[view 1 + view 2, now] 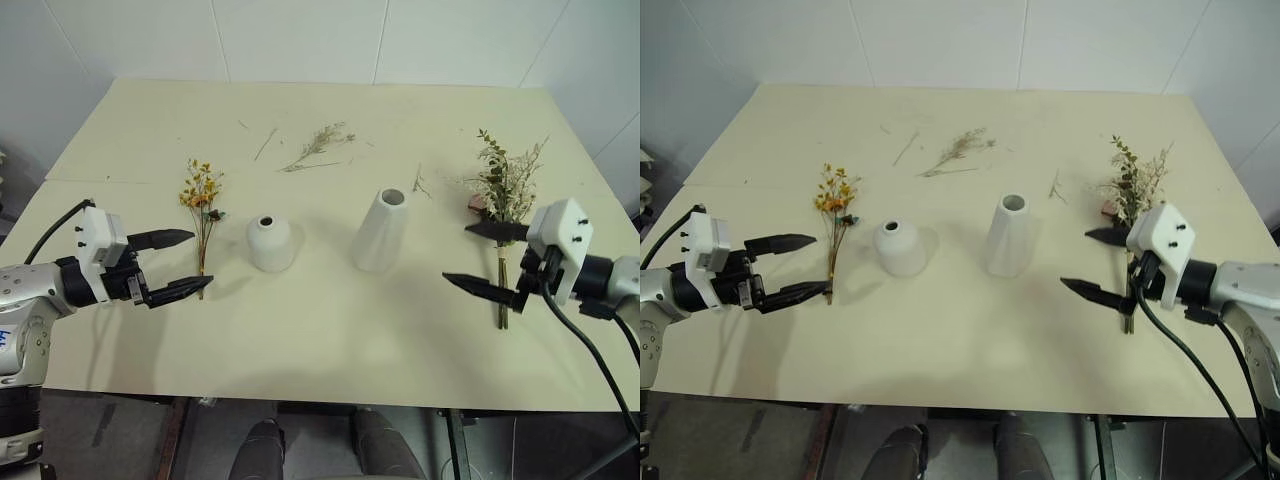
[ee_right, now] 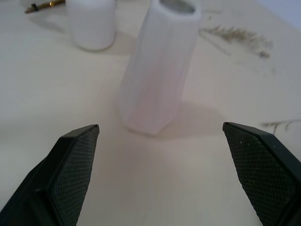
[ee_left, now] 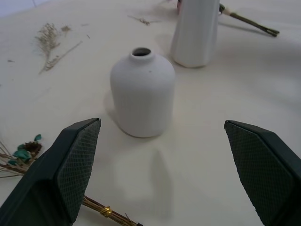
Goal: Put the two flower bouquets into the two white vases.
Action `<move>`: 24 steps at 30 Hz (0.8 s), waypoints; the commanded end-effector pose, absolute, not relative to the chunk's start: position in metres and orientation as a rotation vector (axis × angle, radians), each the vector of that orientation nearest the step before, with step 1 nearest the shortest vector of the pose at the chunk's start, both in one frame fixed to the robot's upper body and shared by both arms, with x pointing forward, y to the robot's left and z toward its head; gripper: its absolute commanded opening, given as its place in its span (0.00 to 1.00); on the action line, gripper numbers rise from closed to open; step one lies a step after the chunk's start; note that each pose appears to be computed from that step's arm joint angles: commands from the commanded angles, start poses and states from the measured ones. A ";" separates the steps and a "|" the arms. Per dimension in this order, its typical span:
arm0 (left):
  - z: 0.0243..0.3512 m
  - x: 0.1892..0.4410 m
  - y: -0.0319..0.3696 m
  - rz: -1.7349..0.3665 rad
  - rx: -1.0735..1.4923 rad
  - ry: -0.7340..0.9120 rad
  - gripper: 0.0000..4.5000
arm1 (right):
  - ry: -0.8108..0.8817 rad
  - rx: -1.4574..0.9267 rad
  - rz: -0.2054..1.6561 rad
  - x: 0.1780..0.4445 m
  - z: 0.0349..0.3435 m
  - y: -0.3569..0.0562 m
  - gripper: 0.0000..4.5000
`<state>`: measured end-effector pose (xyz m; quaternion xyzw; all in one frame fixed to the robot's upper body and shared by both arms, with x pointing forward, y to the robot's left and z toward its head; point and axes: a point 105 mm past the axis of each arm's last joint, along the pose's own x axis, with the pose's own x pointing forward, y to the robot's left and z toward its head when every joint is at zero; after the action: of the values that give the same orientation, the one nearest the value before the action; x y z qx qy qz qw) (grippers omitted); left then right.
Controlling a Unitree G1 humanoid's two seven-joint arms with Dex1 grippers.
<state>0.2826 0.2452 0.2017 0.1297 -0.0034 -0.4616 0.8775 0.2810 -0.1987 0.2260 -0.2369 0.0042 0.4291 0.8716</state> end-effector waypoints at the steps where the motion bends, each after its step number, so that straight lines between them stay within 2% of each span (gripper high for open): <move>1: 0.214 0.278 0.248 -0.959 0.236 -0.041 1.00 | -0.043 -0.499 0.917 0.282 0.235 -0.191 0.99; 8: 0.219 0.283 0.246 -0.974 0.215 -0.039 1.00 | -0.052 -0.519 0.922 0.290 0.239 -0.191 0.99; 14: 0.220 0.295 0.265 -0.746 0.232 0.013 1.00 | -0.059 -0.523 0.958 0.290 0.247 -0.188 0.99; 17: 0.214 0.296 0.275 -0.666 0.244 0.078 1.00 | -0.104 -0.536 0.949 0.296 0.259 -0.185 0.99; 21: 0.197 0.306 0.300 -0.453 0.271 0.279 1.00 | -0.180 -0.543 1.014 0.296 0.276 -0.166 0.99; 24: 0.194 0.314 0.304 -0.351 0.257 0.378 1.00 | -0.239 -0.538 1.061 0.292 0.288 -0.153 0.99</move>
<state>0.3128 0.3010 0.1891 0.1116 0.1709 -0.1985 0.9586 0.3005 -0.1611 0.2746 -0.2449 -0.0825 0.4865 0.8346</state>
